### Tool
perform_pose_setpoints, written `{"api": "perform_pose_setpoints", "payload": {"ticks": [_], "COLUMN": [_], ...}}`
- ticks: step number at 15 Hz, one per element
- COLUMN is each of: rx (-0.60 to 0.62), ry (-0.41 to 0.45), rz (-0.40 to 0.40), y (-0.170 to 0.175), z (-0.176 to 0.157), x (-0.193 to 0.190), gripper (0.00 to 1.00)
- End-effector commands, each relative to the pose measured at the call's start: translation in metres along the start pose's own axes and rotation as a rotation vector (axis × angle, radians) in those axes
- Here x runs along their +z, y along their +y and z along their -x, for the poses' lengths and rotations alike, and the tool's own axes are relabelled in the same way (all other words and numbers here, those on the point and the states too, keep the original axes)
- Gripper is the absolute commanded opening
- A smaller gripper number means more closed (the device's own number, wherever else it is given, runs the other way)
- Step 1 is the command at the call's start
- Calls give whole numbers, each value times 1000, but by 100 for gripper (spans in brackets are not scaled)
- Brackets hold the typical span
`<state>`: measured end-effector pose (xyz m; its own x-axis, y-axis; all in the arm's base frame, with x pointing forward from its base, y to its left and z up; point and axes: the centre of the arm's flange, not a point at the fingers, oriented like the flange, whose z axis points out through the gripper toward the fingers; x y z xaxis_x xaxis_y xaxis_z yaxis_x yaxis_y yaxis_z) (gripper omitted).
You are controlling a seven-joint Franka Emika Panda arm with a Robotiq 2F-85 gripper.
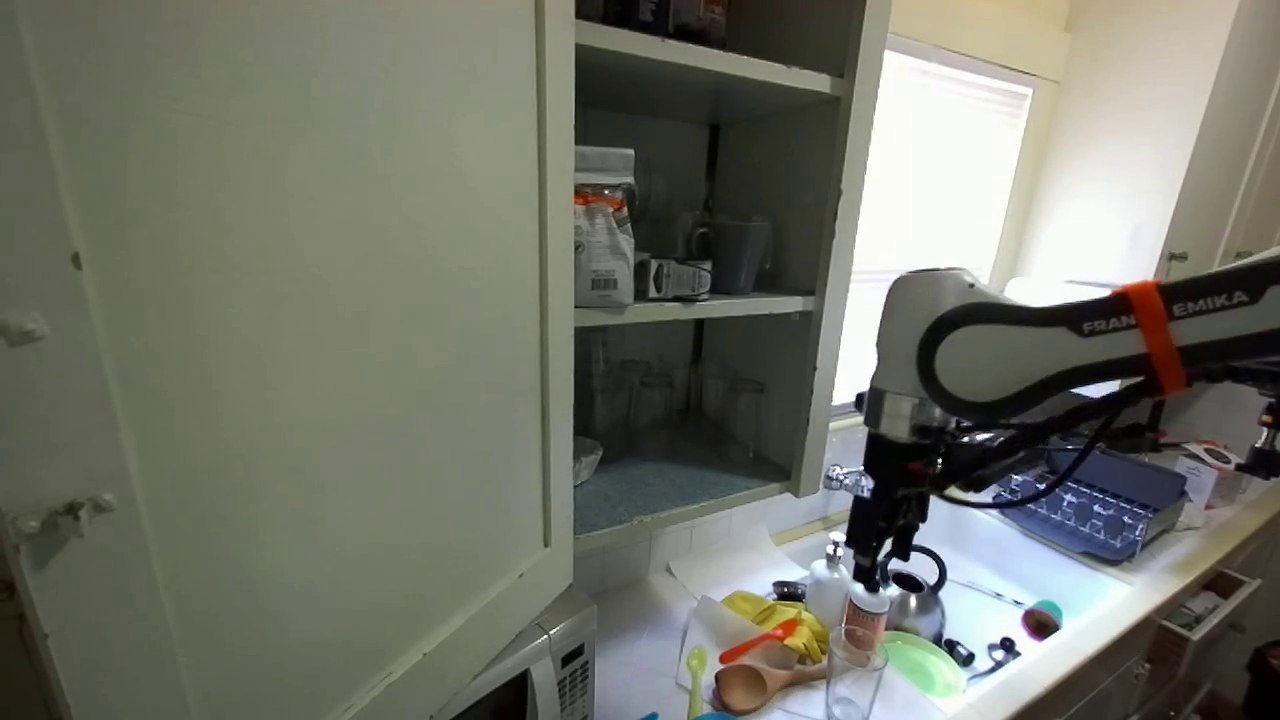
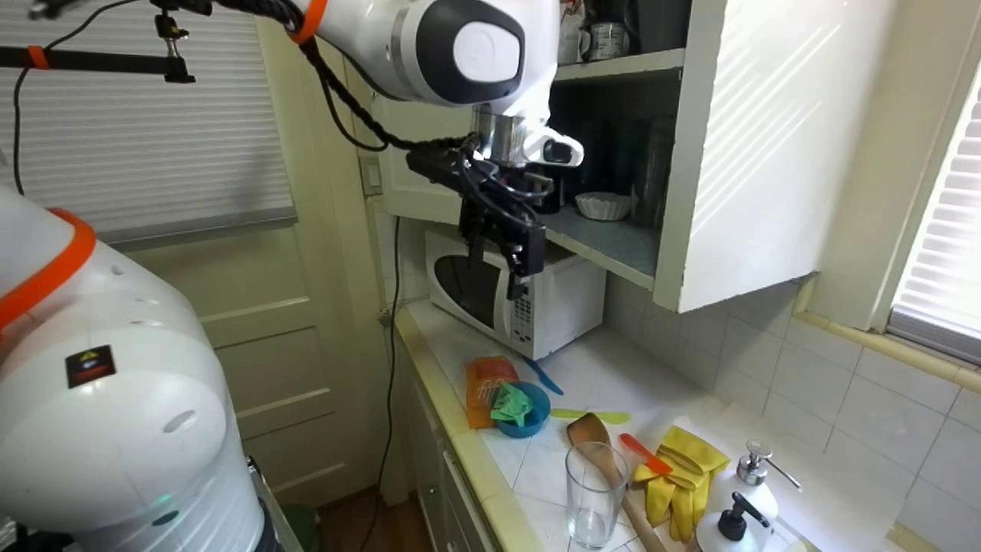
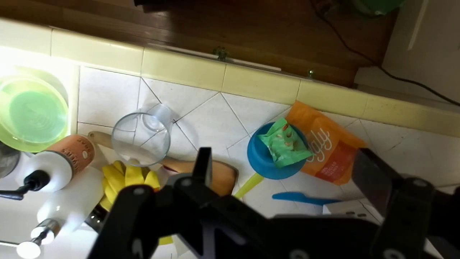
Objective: Put the blue bowl in the bottom shelf of the top cabinet
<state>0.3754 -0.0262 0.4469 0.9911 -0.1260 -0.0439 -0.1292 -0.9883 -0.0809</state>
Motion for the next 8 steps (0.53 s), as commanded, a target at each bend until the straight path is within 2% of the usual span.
{"api": "perform_pose_setpoints", "payload": {"ticks": [1, 4, 6, 7, 8], "rx": [43, -10, -80, -74, -91], "ry": [-22, 95, 195, 137, 160], "rz": [127, 253, 310, 239, 258], "y": [-71, -118, -135, -126, -134], "z": [-30, -31, -33, -25, -25], "x": [63, 106, 127, 100, 109], "gripper": [100, 100, 100, 100, 100]}}
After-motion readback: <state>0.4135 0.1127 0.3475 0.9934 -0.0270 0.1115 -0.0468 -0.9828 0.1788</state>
